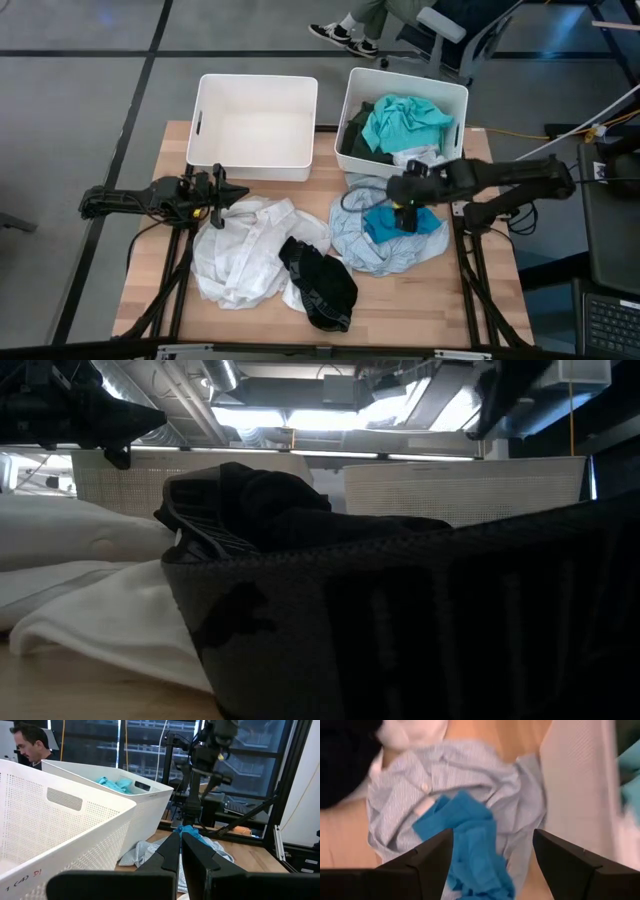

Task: Sort clothes
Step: Put the blue shorts into the right white bin

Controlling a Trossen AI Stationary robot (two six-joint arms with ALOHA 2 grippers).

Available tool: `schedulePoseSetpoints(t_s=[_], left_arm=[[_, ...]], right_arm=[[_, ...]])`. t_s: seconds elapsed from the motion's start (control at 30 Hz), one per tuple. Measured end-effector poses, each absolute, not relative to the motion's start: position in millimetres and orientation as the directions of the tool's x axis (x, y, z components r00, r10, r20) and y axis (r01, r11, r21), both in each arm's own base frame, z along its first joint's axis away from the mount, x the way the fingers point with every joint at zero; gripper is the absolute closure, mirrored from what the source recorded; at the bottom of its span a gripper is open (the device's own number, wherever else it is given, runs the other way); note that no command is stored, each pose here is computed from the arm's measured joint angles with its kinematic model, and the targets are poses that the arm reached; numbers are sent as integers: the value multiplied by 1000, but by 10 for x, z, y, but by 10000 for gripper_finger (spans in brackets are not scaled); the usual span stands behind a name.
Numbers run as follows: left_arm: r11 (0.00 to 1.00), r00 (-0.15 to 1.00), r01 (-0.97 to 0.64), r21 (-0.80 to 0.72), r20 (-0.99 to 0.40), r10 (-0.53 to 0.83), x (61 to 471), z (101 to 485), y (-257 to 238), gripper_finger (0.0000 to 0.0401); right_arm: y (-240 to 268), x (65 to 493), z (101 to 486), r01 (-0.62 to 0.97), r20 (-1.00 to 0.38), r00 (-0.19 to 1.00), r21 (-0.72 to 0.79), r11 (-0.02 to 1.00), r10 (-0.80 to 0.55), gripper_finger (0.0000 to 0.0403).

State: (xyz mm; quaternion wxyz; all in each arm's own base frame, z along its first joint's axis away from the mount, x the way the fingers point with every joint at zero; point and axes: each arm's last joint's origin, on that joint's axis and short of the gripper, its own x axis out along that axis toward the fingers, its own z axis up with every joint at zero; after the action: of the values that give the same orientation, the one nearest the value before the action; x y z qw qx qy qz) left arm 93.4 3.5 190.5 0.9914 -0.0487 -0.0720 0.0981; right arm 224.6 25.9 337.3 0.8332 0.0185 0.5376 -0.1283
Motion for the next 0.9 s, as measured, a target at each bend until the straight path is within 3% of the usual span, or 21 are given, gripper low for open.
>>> schedulePoseSetpoints(t_s=[0.33, 0.9], left_arm=[[976, 970, -187, -115, 133, 202, 934, 1905, 35, 393], [976, 971, -188, -110, 132, 202, 934, 1904, 35, 393]], right_arm=[[372, 2176, 2853, 268, -950, 256, -107, 957, -178, 127], [388, 2135, 2181, 230, -969, 234, -26, 973, -81, 127]])
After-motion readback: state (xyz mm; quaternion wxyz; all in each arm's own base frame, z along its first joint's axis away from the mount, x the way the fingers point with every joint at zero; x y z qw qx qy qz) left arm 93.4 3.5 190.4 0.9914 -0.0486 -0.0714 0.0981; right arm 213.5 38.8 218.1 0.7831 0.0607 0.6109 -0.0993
